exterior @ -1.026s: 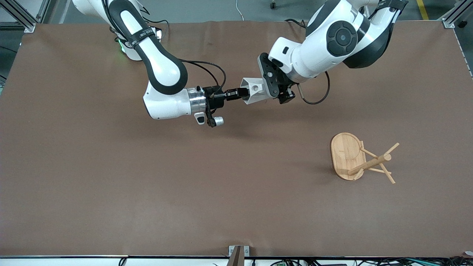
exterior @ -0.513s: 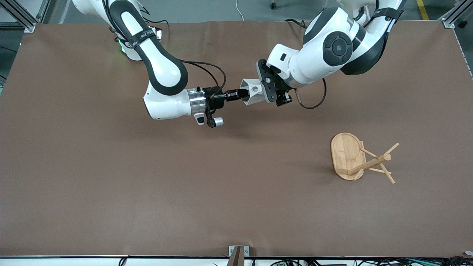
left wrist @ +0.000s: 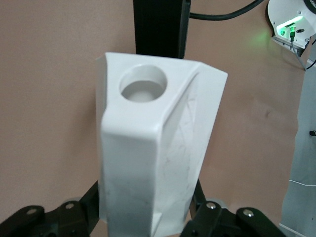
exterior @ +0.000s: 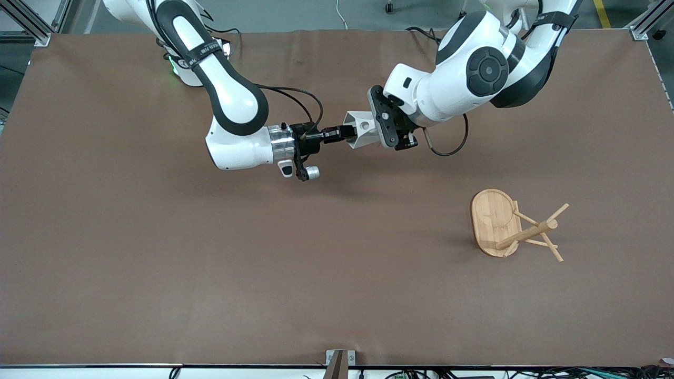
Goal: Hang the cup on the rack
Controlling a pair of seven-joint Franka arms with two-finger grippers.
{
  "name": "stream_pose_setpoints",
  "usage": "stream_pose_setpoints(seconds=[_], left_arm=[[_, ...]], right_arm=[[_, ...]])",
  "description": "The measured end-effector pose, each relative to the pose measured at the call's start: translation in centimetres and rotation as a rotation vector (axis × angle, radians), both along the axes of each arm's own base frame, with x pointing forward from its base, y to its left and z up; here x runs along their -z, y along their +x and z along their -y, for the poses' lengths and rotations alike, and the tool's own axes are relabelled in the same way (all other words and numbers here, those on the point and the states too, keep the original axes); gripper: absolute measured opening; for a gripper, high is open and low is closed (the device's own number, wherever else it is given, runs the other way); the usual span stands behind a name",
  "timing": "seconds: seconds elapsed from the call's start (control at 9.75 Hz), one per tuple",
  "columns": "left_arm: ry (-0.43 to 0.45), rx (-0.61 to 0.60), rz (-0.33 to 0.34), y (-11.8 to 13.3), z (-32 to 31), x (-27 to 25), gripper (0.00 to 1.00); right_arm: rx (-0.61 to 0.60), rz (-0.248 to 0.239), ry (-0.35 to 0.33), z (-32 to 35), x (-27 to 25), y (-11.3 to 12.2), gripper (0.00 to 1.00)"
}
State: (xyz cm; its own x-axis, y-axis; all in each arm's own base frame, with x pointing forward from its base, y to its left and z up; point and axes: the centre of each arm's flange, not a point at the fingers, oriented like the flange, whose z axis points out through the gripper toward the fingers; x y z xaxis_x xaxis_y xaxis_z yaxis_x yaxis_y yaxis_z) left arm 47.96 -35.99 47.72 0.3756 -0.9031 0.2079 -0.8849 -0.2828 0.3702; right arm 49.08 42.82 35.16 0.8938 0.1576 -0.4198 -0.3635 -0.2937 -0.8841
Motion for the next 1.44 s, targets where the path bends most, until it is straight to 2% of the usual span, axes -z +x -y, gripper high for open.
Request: stream_pose_setpoints(seconds=[0.21,0.31,0.62,0.82,0.92,1.03,1.13,1.23,1.33,1.44], left_arm=[[-0.004,-0.008,0.003,0.1,-0.2,-0.4,0.7],[0.0,-0.047,0.002,0.5,-0.7,-0.5,0.7],[0.0,-0.086,0.01,1.3,-1.7,-0.9,0.7],[0.012,-0.133,0.015,2.2,-3.3,-1.1,0.7],[0.028,-0.191,0.01,3.0,-5.1,-1.1,0.7],[0.05,-0.266,-0.004,4.0,-7.6,-0.7,0.7],[0.072,-0.35,-0.024,5.1,-10.3,0.0,0.7],[0.092,-0.44,-0.044,6.4,-13.4,0.6,0.7],[0.11,-0.534,-0.063,7.6,-16.9,1.1,0.7],[0.124,-0.613,-0.079,8.5,-20.4,1.7,0.7]], right_arm=[[0.007,0.001,0.006,-0.1,-0.3,0.1,0.05],[0.015,-0.005,0.012,-0.2,-0.4,0.2,0.15],[0.042,-0.005,0.01,0.8,-0.5,1.1,0.63],[0.118,-0.05,-0.006,4.1,-0.4,3.7,0.94],[0.161,-0.063,-0.025,6.8,-0.3,5.5,1.0],[0.193,-0.063,-0.064,10.0,-0.2,7.3,1.0],[0.212,-0.07,-0.143,13.8,-0.1,9.1,1.0],[0.224,-0.074,-0.273,18.0,-0.6,10.7,1.0],[0.238,-0.058,-0.437,22.3,-1.8,12.3,1.0],[0.24,-0.019,-0.593,25.7,-3.1,13.3,1.0]])
